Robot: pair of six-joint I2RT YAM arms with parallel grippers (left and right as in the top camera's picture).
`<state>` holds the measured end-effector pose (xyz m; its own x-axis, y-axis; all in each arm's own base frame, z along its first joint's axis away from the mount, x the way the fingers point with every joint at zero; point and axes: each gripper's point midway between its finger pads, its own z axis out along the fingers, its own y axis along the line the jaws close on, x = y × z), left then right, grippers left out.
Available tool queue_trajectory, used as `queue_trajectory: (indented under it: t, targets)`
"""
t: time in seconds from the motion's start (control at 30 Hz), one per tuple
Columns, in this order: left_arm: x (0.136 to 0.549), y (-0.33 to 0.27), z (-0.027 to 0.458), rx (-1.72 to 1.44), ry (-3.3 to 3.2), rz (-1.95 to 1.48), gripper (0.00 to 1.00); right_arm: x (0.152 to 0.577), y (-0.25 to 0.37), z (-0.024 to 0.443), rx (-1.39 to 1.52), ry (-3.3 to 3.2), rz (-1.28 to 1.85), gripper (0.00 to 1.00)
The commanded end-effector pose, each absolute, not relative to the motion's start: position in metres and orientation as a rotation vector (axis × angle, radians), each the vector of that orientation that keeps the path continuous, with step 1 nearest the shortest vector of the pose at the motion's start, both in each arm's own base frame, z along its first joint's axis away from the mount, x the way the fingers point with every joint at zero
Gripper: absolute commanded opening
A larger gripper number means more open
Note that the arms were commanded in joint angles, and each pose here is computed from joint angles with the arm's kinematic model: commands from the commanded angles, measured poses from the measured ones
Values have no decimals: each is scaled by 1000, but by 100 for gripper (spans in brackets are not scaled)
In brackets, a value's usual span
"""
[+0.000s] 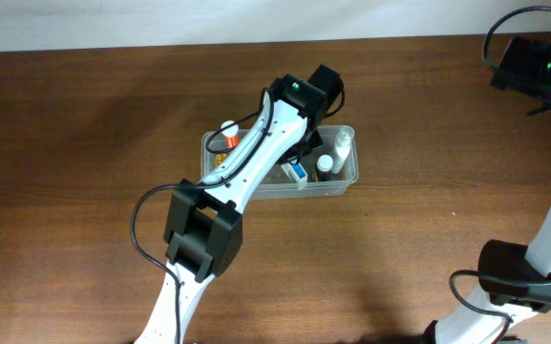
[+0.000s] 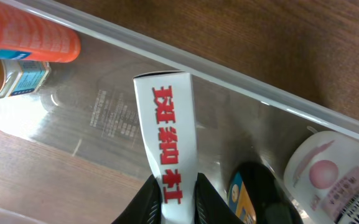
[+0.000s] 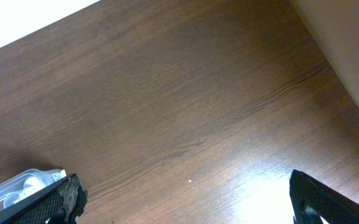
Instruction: Pack container
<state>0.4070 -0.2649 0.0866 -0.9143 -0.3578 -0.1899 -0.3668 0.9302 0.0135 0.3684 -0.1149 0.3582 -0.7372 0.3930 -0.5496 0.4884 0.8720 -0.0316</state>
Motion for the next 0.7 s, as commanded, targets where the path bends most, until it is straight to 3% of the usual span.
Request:
queue_trajectory:
  t: [0.0, 0.5, 0.67]
  targets:
    - [412, -265, 92, -550, 2884, 74, 18, 362, -116, 368, 634, 2469, -251, 98]
    - [413, -262, 133, -547, 2847, 56, 17, 362, -116, 368, 634, 2469, -251, 98]
    - [411, -259, 146, -367, 2869, 78, 17, 362, -116, 368, 634, 2469, -251, 98]
